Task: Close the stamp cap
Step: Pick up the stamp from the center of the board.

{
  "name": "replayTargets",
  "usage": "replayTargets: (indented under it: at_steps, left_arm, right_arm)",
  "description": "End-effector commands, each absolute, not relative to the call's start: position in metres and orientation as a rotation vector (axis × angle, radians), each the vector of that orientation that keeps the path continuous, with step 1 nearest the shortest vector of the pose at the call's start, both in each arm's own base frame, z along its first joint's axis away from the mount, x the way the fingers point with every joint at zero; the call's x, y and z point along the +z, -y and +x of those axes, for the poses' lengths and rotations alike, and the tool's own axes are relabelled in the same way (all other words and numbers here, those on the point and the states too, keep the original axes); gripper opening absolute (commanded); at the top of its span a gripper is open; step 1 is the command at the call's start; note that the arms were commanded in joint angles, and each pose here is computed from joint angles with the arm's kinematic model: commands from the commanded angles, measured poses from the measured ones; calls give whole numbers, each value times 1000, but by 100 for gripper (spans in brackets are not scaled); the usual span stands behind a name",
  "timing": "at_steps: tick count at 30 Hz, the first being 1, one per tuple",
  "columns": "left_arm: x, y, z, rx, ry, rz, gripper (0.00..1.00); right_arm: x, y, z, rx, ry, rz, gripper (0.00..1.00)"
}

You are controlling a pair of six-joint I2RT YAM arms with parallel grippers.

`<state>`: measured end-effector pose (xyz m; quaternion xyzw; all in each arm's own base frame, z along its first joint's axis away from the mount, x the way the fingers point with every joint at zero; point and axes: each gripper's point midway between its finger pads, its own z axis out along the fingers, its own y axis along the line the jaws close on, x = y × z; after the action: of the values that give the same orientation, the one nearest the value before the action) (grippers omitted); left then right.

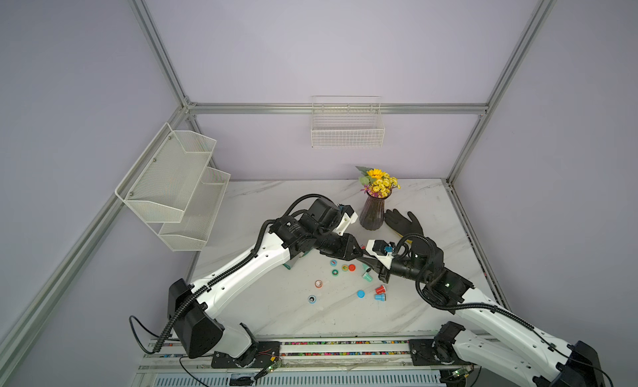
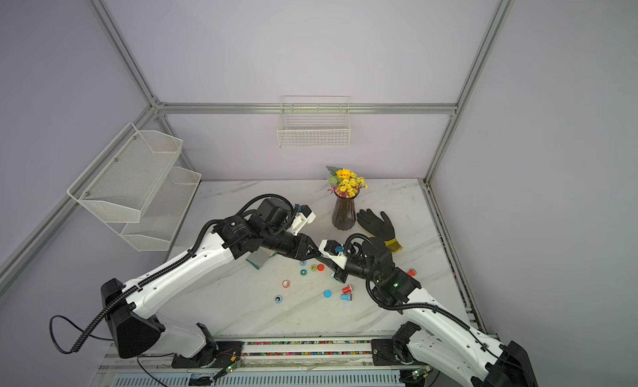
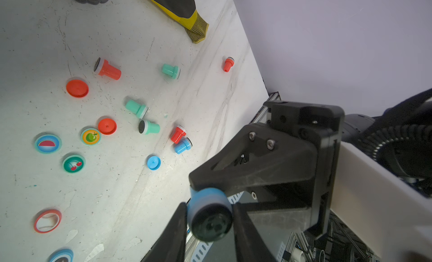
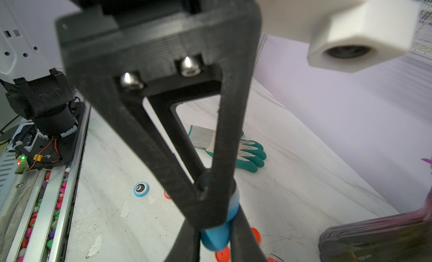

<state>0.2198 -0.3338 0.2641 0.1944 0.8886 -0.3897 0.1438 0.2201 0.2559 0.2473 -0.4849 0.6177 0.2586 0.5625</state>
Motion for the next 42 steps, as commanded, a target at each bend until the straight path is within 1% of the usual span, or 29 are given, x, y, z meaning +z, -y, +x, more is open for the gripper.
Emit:
replayTargets:
  at_steps: [1,7,12,17,20,25,28,31,34,36,38,40,42]
  left_arm:
    - [282,336,215,-1165,-2530,575,34]
    - [277,340,213,-1175,-2549,585,34]
    - [277,341,213,-1179,-2550,589,29]
    - [280,341,215,-1173,-2542,582,28]
    - [281,341,215,-1177,-2543,576,34]
    - [279,343,214,-1183,-2553,577,34]
    - [278,345,213,-1183,-2555,583,30]
    - [279,345,211,-1186,-2554,587,21]
    - [284,343,212,-1182,-2536,582,16]
    - [291,341,212,-1178,-2513,574,16]
    - [303,340,212,-1191,-2480,570,16]
    - [318,343,209,-1251,-2428,578,16]
    - [350,342,199,-1357,-2318,599,16]
  right_arm:
    - [259,-259,216,600,-1379,-1168,0]
    - [259,-260,214,611,-1373,-1179,0]
    - [260,-260,211,610,-1360,-1189,0]
    - [259,-262,207,632,-1348,-1215,0]
    - [259,-264,206,640,-1346,-1219,0]
    - [260,-263,207,629,-1345,-1213,0]
    - [260,-263,207,631,-1345,-1212,0]
    - [261,-262,209,620,-1348,-1198,0]
    - [264,-260,212,610,-1353,-1170,0]
    - [272,-257,212,609,-1339,-1137,16]
    - [287,-254,210,621,-1309,-1090,29]
    - [307,-251,203,650,-1259,-1039,38]
    - [330,-246,195,699,-1204,-979,54]
